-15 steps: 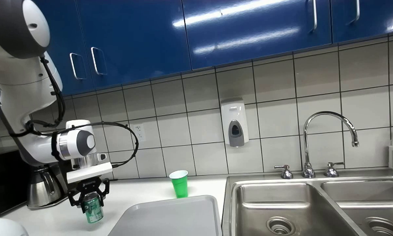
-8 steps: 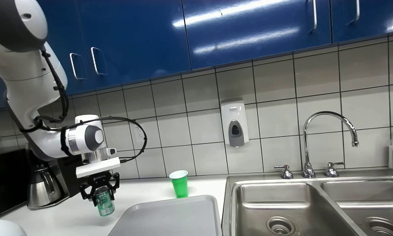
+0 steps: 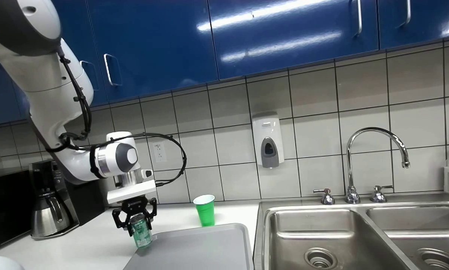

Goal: Put the green can on the tray

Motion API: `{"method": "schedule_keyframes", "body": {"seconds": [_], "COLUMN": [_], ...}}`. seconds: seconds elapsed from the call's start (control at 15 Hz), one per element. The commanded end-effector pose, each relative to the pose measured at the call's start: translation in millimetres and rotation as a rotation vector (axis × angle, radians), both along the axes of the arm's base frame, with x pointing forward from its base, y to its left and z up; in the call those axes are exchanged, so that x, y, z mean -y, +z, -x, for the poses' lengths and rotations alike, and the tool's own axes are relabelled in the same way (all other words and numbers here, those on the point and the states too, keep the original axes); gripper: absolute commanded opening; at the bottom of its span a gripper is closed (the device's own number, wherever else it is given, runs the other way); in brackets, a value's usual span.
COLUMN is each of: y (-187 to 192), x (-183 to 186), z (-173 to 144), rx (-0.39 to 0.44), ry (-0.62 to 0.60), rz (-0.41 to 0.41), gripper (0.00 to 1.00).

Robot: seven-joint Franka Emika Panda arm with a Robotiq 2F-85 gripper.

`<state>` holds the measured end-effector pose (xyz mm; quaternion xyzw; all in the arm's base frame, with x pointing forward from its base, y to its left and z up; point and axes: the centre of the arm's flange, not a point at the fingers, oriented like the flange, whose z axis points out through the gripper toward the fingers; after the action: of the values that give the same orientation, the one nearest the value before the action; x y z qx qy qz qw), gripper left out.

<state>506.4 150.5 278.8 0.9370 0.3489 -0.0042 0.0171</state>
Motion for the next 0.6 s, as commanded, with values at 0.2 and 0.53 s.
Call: {"method": "schedule_keyframes", "body": {"seconds": [0.2,0.53], "y": [1.3,-7.7], "x": [42.5,58.4], "z": [9.8,12.1], "rx": [-0.002,-0.023], "ry": [-0.073,-0.104], "rz": [0.031,0.034], "gripper": [0.39,0.39]}}
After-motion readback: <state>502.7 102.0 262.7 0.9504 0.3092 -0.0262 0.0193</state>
